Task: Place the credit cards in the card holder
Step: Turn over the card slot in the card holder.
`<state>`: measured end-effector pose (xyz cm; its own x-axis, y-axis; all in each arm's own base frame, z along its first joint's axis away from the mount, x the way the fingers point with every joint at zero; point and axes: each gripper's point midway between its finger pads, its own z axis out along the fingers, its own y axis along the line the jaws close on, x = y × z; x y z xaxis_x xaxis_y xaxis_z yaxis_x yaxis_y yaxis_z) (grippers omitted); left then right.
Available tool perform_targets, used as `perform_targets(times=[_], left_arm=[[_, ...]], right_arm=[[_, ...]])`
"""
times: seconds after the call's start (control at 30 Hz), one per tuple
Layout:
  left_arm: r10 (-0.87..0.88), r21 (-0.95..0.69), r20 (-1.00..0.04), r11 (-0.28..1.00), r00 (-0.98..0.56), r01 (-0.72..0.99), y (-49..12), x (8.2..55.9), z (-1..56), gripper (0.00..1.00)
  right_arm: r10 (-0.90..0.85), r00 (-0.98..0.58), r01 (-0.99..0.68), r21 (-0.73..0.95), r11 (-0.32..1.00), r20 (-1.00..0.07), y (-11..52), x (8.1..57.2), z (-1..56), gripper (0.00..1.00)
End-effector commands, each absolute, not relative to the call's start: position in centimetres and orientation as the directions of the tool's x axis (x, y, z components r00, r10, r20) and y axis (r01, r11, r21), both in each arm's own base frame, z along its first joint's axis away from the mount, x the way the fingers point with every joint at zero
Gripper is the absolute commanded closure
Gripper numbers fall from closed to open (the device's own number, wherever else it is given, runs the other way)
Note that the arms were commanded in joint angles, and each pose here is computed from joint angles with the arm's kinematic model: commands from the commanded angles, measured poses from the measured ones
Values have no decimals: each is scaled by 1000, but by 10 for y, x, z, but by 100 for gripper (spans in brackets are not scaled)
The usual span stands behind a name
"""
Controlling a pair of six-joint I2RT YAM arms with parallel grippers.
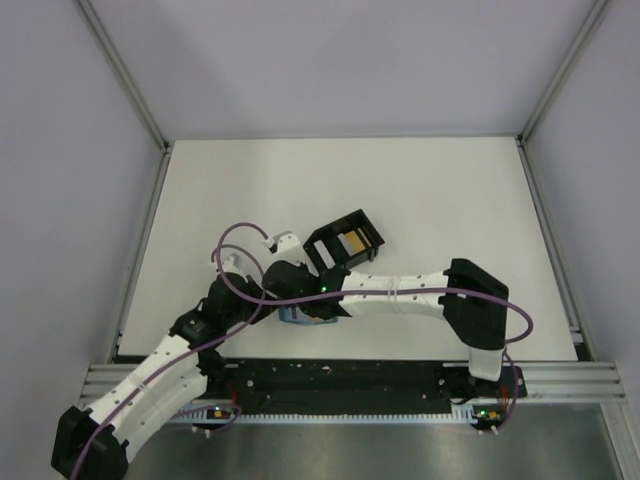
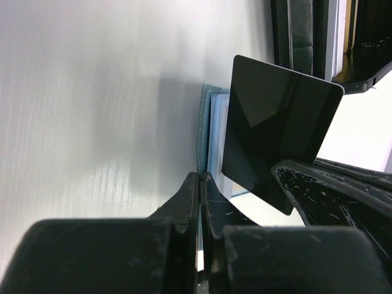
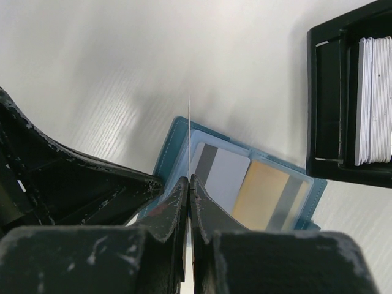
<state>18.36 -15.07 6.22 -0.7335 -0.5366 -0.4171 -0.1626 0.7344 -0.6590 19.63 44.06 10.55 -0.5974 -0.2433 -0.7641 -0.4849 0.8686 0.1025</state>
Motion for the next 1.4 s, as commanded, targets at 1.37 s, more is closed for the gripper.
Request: perform_targets(times=[1.37], left_arm=[[-560, -689, -419, 709, -715, -151, -154, 188, 71, 100]], right_arm=[[-141, -610, -457, 201, 867, -780, 450, 192, 122, 100]])
